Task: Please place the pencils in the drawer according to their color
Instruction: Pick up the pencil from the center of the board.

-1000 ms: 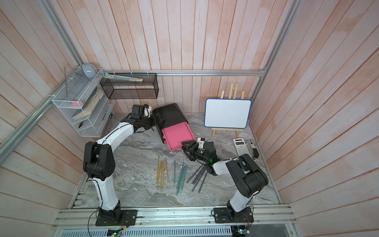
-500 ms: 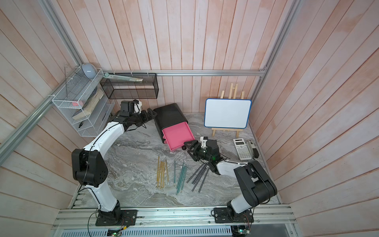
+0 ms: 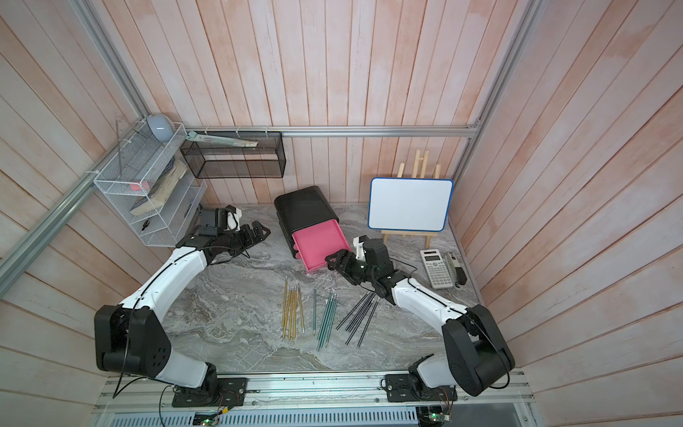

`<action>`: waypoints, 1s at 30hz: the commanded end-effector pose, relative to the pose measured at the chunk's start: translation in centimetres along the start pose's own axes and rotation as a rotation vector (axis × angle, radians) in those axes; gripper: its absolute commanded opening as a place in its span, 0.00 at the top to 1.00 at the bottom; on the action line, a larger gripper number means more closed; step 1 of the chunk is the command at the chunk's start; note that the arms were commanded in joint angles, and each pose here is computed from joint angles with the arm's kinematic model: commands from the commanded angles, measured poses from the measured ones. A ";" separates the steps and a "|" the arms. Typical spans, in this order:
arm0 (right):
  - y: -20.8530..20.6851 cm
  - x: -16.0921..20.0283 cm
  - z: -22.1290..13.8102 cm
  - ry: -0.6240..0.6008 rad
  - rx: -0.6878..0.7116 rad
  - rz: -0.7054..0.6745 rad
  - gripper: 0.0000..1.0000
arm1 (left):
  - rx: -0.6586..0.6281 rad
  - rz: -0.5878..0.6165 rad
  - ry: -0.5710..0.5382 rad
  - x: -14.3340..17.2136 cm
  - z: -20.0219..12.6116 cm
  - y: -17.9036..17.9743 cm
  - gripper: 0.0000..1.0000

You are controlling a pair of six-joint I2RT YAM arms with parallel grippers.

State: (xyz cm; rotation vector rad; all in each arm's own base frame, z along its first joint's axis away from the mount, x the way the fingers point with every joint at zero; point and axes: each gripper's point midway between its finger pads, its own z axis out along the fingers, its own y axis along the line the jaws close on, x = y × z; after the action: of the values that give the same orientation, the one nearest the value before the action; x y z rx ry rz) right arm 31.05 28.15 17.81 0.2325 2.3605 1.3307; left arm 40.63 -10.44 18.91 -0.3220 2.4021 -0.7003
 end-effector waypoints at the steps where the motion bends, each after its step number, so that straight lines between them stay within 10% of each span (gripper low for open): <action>1: 0.6 2.5 1.2 0.067 0.120 -0.158 0.23 | -0.065 -0.019 0.012 2.2 -1.1 1.8 0.01; 9: 5.1 5.6 7.0 0.122 0.282 -0.434 0.26 | -0.191 -0.115 0.003 3.7 -2.5 6.3 0.00; 30: -0.3 6.5 19.4 0.151 0.690 -0.531 0.45 | -0.088 -0.270 -0.048 2.0 -3.5 9.7 0.01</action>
State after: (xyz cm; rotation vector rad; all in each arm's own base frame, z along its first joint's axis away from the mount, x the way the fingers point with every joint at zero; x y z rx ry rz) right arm 33.78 46.56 8.50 -0.3158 2.6301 0.4076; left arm 36.10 -1.50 14.11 -0.7293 2.4090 -0.6621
